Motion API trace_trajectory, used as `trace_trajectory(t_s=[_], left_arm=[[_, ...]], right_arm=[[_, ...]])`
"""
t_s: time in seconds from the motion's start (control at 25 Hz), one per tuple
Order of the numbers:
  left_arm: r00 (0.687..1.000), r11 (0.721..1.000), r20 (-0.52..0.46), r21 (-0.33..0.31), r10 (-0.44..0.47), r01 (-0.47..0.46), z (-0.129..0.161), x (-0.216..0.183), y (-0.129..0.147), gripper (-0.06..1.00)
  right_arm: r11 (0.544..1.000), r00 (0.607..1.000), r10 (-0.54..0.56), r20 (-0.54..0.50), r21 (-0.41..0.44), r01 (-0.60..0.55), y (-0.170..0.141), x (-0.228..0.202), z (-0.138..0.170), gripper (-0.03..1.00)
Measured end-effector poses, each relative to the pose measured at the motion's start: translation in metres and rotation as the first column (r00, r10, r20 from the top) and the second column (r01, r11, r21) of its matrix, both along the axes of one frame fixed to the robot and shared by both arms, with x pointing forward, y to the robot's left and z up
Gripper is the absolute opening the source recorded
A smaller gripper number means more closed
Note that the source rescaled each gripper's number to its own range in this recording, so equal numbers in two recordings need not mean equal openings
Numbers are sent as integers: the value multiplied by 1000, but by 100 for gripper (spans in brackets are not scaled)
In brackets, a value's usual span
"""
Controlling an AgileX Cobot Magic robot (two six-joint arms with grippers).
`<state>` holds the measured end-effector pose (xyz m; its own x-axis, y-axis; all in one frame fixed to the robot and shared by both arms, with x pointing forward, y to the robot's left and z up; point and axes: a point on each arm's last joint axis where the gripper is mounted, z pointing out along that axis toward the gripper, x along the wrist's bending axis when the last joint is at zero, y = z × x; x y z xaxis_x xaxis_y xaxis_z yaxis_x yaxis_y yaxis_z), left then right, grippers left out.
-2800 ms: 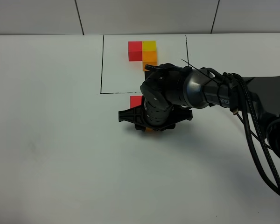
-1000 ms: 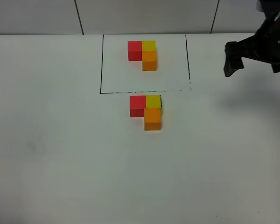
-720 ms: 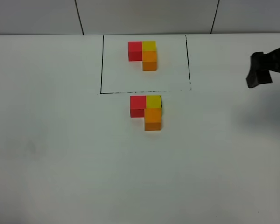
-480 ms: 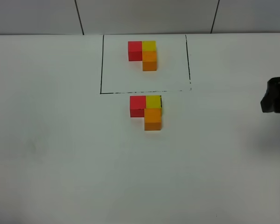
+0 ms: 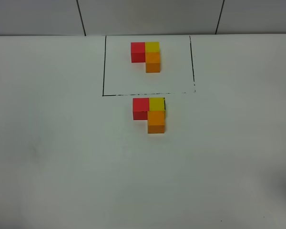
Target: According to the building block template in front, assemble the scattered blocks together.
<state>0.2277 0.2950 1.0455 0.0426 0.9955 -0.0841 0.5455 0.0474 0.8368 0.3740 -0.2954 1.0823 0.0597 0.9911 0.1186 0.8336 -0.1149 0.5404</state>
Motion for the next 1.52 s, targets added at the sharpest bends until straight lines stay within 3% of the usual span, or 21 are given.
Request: trace_trajectory(t_s=[0.28, 0.64, 1.12, 1.52], left_arm=[[1000, 1000, 0, 0, 0, 0, 0, 0, 0, 72], [1000, 1000, 0, 0, 0, 0, 0, 0, 0, 72], [1000, 1000, 0, 0, 0, 0, 0, 0, 0, 72], [1000, 1000, 0, 0, 0, 0, 0, 0, 0, 72]], right_arm=[[999, 996, -19, 85, 32, 17, 3, -52, -14, 100], [998, 972, 66, 226, -11, -65, 5, -96, -31, 100], [997, 876, 79, 476, -34, -72, 3, -137, -31, 97], [997, 866, 78, 494, -34, -71, 3, -140, -32, 92]])
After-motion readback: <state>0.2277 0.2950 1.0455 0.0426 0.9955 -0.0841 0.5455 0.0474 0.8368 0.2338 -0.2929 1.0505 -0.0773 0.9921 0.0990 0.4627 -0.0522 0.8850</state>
